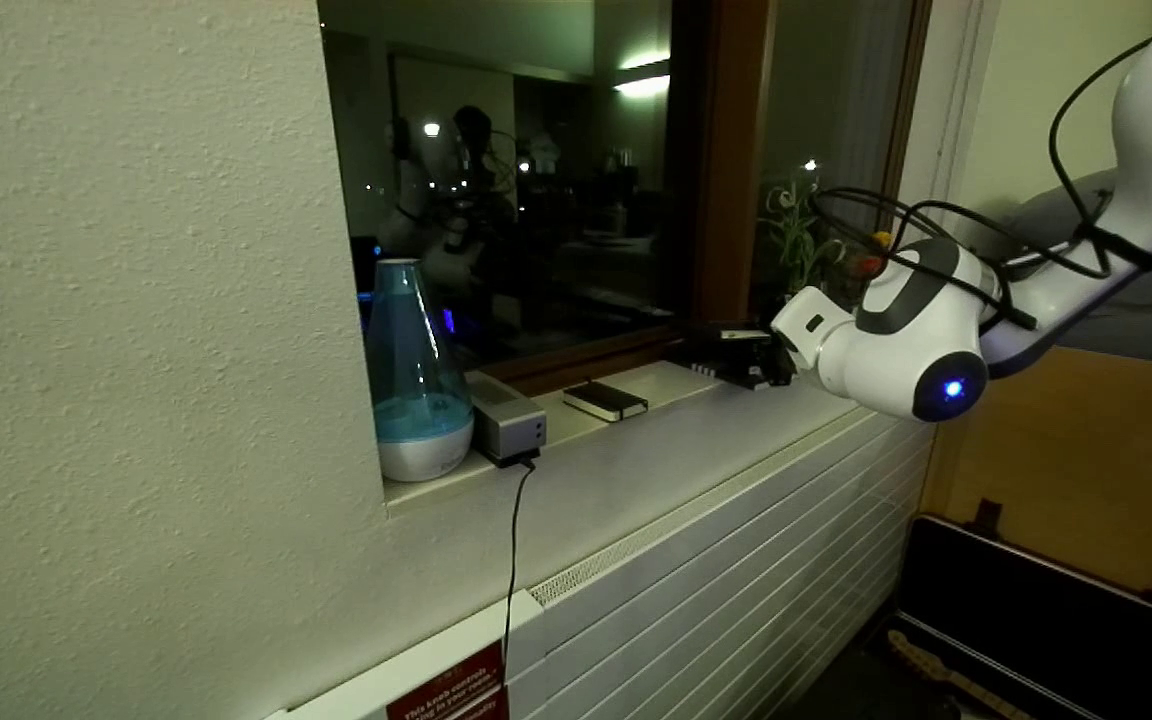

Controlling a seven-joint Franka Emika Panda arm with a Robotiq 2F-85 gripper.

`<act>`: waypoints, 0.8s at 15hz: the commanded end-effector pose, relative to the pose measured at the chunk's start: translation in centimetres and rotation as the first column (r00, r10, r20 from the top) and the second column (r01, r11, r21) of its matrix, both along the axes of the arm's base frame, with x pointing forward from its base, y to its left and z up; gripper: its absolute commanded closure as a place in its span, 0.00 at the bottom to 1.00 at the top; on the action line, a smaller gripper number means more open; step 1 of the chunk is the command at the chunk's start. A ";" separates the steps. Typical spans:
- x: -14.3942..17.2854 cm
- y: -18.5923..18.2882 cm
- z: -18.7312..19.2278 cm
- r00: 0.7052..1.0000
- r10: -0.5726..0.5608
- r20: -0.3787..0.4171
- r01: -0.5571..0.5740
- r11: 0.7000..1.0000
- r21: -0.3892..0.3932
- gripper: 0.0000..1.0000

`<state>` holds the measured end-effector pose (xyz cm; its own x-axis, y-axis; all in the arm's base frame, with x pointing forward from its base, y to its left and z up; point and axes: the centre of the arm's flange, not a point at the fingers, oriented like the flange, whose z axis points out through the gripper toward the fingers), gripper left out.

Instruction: Move some books to the right

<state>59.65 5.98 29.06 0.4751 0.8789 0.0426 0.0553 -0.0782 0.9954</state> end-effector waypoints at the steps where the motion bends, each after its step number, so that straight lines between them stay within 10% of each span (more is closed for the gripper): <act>1: -1.3 0.1 2.6 0.999 0.014 0.051 -0.014 1.000 0.012 0.95; 12: -4.7 6.5 8.8 0.980 0.187 0.067 -0.196 0.966 0.169 0.95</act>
